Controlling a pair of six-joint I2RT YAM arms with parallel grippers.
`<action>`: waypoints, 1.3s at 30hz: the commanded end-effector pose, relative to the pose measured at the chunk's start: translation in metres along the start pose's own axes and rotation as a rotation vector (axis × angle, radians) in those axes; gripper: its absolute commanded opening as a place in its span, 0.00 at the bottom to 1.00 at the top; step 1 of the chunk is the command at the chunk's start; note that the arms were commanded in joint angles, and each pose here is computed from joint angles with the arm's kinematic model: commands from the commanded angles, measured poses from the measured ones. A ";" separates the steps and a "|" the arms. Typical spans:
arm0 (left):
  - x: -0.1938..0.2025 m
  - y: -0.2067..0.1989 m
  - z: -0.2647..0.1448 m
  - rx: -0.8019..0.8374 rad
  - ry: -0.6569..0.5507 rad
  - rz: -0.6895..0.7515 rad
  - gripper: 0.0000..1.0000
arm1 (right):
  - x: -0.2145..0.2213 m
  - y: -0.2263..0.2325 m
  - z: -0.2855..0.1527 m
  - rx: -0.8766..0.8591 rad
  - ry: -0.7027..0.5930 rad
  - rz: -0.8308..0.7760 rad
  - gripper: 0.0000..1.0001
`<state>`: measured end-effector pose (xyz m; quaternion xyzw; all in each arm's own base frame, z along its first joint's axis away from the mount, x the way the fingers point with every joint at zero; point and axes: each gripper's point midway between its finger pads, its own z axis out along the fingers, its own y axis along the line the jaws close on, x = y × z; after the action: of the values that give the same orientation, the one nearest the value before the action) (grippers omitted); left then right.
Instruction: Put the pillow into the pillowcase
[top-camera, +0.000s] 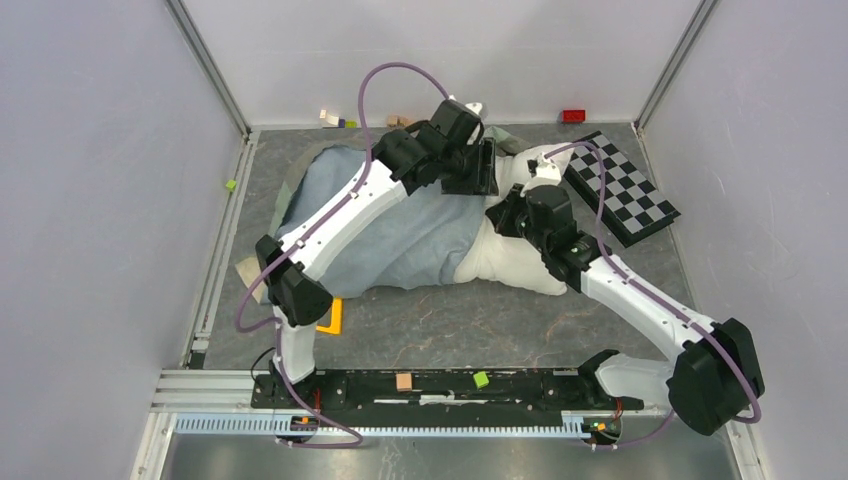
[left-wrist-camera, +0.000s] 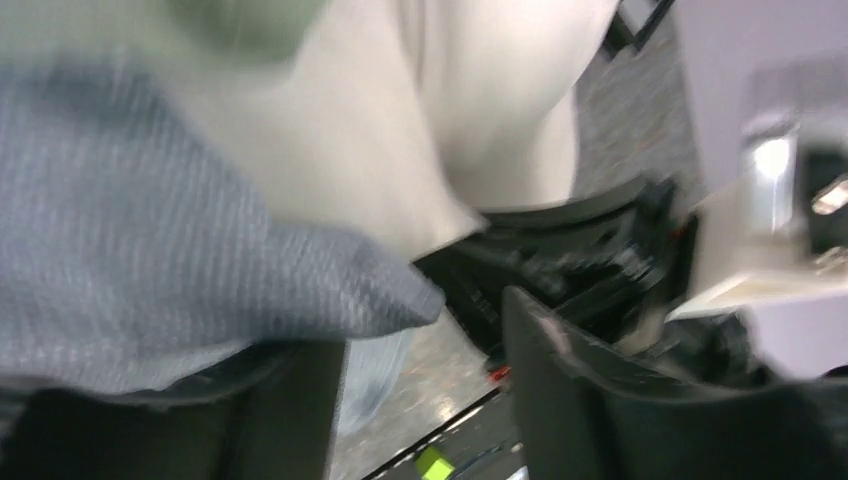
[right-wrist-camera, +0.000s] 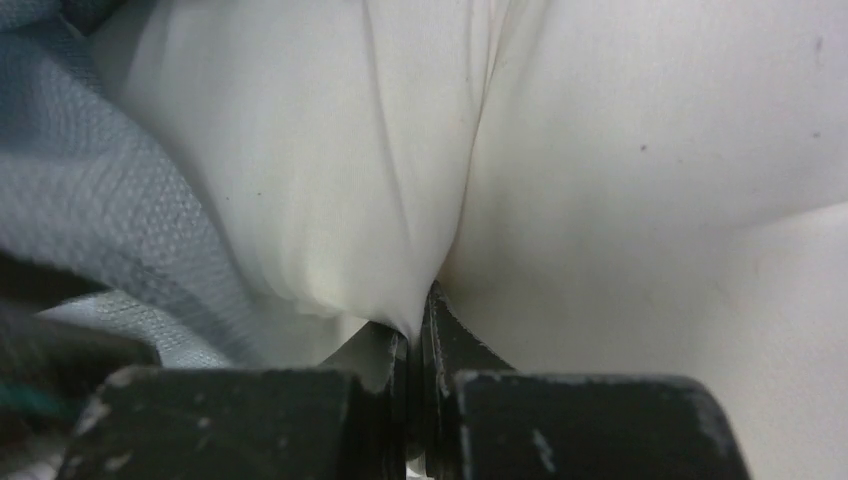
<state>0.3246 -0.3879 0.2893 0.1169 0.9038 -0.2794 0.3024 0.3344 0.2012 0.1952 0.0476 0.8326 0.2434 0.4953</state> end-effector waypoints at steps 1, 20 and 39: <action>-0.002 0.002 -0.049 -0.050 -0.142 0.072 0.72 | -0.001 -0.016 0.008 0.023 -0.017 0.097 0.00; 0.061 0.082 -0.011 -0.452 -0.246 0.128 0.55 | -0.023 -0.012 0.014 0.024 -0.042 0.119 0.00; 0.008 -0.034 -0.047 0.134 -0.116 0.041 0.02 | -0.013 -0.006 0.006 -0.010 -0.080 0.176 0.00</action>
<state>0.2637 -0.4077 0.3172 0.1985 0.8701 -0.2793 0.3544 0.3454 0.1762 0.1779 0.1442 0.8243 0.2506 0.4867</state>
